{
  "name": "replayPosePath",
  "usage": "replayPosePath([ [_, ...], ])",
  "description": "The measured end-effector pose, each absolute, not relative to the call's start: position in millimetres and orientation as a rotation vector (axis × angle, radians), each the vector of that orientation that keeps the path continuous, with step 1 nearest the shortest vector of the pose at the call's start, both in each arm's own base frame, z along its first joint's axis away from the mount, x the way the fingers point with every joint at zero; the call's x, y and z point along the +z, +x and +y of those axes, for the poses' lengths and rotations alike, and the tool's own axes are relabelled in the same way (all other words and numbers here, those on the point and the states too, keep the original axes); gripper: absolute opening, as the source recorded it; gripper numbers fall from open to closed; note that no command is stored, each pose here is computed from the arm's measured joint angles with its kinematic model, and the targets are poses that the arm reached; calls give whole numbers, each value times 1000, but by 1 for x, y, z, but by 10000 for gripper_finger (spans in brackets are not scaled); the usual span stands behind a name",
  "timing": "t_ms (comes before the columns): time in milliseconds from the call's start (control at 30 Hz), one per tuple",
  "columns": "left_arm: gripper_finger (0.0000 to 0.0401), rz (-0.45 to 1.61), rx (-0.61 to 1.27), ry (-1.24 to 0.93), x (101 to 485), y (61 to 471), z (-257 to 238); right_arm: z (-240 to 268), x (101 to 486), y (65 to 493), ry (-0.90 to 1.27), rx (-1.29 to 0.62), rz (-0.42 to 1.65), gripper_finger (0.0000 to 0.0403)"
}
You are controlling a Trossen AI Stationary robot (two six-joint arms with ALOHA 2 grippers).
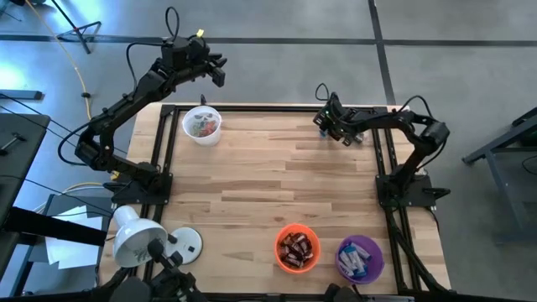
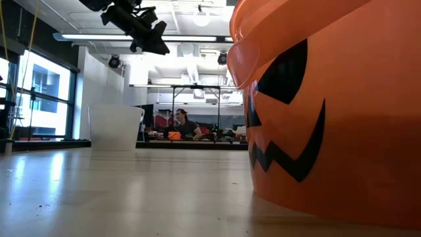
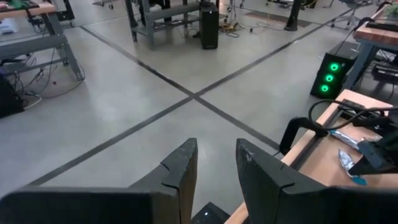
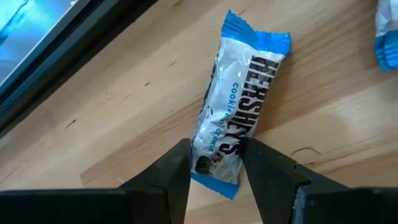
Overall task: Organize candy in baskets
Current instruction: Put the white chocolate into the purple bucket
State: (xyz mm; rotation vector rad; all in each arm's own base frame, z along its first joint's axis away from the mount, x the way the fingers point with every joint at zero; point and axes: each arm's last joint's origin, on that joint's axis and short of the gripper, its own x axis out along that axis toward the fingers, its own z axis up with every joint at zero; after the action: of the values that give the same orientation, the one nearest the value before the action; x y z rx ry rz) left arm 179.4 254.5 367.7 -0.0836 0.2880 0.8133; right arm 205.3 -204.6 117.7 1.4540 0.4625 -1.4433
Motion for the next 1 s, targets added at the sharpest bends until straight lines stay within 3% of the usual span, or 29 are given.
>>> replayPosePath([
  [200, 99, 328, 810, -108, 363, 179, 253, -203, 117, 205, 1475, -1431, 492, 123],
  [467, 99, 360, 805, -128, 360, 178, 252, -202, 116, 204, 1449, -1372, 561, 13],
  [700, 99, 373, 811, -189, 357, 178, 251, -196, 122, 204, 1494, -1251, 618, 5],
  [1000, 99, 442, 800, -240, 350, 176, 248, -164, 181, 198, 1465, -1096, 572, 2],
])
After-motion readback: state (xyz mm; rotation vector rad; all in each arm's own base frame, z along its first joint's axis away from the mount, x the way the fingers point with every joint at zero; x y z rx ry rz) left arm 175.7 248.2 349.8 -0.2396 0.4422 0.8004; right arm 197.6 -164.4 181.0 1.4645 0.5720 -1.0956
